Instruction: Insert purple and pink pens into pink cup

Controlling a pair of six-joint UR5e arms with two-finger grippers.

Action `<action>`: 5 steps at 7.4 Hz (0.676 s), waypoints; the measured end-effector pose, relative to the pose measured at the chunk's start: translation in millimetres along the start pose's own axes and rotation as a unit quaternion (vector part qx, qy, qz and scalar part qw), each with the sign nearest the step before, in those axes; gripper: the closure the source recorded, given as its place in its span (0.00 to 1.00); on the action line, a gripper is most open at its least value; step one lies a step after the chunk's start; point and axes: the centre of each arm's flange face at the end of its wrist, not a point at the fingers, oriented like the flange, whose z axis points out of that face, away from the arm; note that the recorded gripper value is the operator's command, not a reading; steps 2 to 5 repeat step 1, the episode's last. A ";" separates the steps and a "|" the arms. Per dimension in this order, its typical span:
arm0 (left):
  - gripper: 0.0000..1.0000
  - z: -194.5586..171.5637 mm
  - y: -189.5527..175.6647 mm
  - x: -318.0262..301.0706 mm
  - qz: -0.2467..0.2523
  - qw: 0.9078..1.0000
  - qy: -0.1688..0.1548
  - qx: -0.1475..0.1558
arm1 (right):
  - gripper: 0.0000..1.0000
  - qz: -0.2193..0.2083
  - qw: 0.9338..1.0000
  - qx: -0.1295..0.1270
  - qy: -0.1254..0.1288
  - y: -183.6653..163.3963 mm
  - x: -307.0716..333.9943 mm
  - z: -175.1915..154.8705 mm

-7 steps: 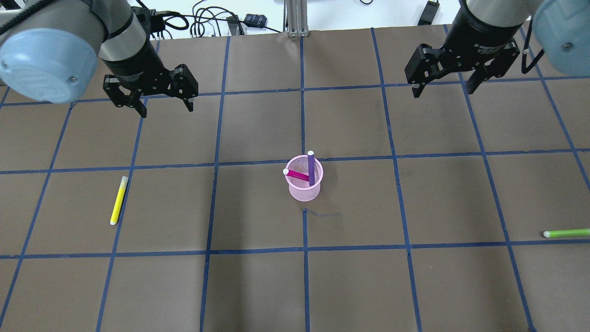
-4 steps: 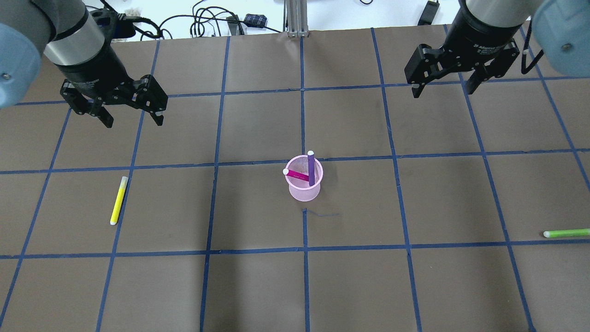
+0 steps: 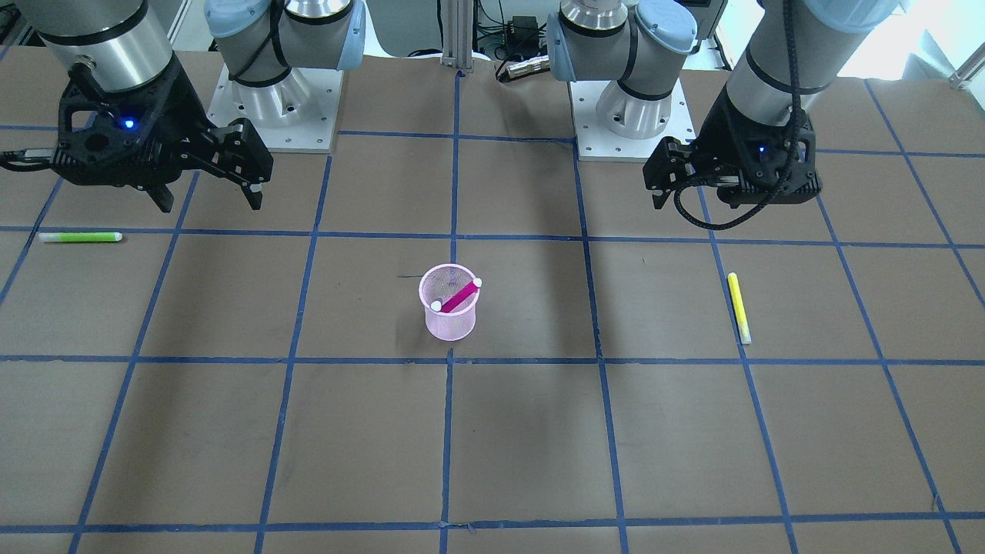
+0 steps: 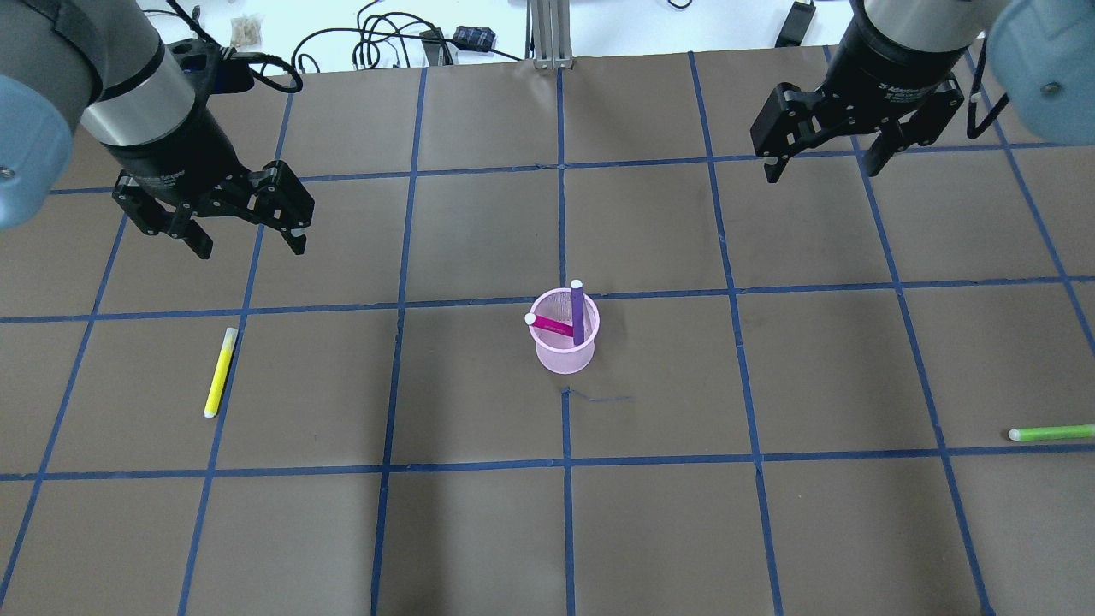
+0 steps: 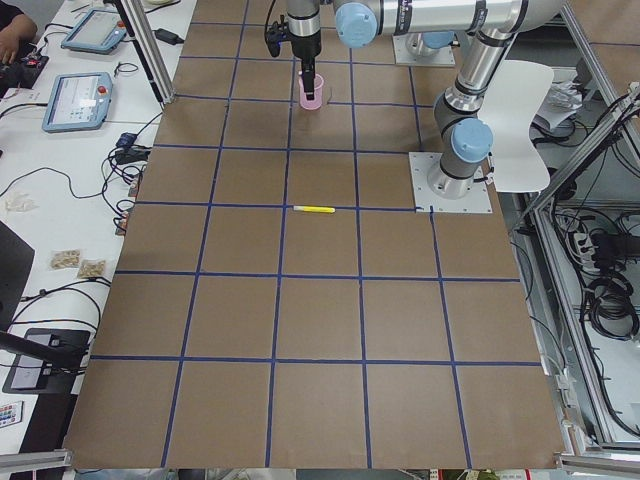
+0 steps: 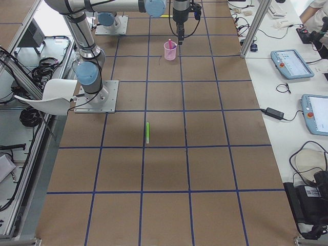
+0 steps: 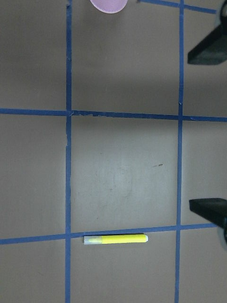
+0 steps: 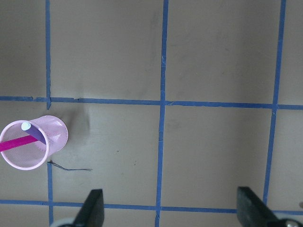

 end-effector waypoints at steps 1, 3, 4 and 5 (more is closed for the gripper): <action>0.00 -0.4 0.8 -0.2 0.000 1.000 -0.001 0.000 | 0.00 0.000 1.000 0.000 0.000 0.1 -0.1 0.1; 0.00 -0.4 0.8 -0.2 0.000 1.000 -0.001 0.000 | 0.00 0.000 1.000 0.000 0.000 0.1 -0.1 0.1; 0.00 -0.4 0.8 -0.2 0.000 1.000 -0.001 0.000 | 0.00 0.000 1.000 0.000 0.000 0.1 -0.1 0.1; 0.00 -0.4 0.8 -0.2 0.000 1.000 -0.001 0.000 | 0.00 0.000 1.000 0.000 0.000 0.1 -0.1 0.1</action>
